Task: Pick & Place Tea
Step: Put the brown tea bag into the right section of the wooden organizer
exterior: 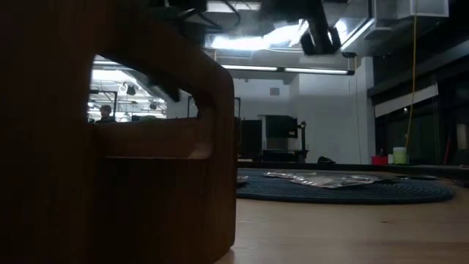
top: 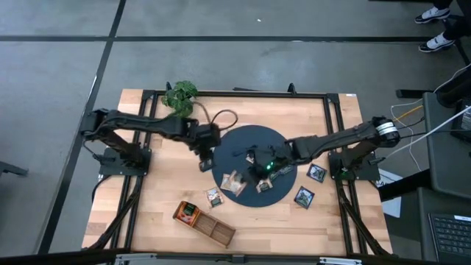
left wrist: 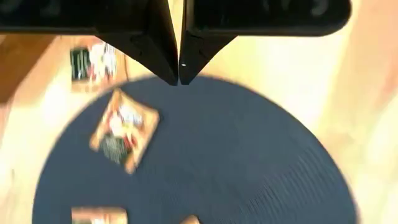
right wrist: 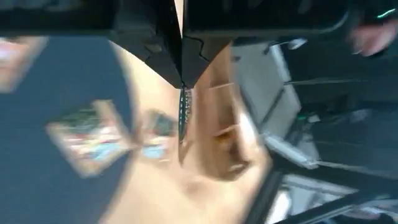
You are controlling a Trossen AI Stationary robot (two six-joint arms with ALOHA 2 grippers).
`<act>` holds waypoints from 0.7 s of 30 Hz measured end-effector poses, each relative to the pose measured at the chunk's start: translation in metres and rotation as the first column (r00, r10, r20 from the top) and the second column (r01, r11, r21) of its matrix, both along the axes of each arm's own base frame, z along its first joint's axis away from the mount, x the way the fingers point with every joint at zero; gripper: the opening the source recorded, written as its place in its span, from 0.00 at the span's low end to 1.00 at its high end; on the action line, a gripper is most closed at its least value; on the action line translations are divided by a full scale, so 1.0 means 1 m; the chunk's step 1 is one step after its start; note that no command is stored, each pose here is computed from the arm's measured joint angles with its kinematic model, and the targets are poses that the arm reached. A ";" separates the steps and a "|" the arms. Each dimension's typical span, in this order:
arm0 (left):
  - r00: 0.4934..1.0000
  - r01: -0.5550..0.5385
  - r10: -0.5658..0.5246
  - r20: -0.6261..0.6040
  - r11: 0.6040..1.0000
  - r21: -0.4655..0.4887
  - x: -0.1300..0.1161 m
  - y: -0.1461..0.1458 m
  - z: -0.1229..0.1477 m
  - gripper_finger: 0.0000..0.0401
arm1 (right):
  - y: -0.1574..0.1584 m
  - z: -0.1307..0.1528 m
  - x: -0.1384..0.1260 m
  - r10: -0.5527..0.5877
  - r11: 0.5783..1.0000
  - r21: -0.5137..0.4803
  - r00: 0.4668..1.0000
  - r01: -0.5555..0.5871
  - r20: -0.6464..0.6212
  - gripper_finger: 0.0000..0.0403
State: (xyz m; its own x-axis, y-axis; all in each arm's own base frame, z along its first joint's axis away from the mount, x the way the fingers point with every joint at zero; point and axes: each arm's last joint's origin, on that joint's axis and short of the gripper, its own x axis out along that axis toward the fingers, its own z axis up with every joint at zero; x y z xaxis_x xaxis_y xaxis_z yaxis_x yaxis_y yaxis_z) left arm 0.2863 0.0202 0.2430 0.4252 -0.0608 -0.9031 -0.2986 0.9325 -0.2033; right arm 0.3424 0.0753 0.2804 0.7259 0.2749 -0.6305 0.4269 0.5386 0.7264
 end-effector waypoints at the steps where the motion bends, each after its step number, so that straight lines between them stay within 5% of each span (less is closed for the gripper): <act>1: 1.000 0.000 0.000 0.002 1.000 -0.010 -0.006 -0.003 -0.005 0.03 | 0.007 0.002 0.001 0.006 1.000 0.010 1.000 -0.006 -0.001 0.00; 10: 0.986 0.010 0.015 0.166 0.989 -0.148 -0.045 -0.029 -0.015 0.03 | 0.068 -0.001 0.042 0.095 0.993 0.075 0.995 -0.094 -0.014 0.00; 21: 0.980 0.053 -0.013 0.199 0.979 -0.195 -0.070 -0.053 -0.007 0.02 | 0.119 -0.036 0.080 0.182 0.983 0.059 0.975 -0.176 -0.123 0.00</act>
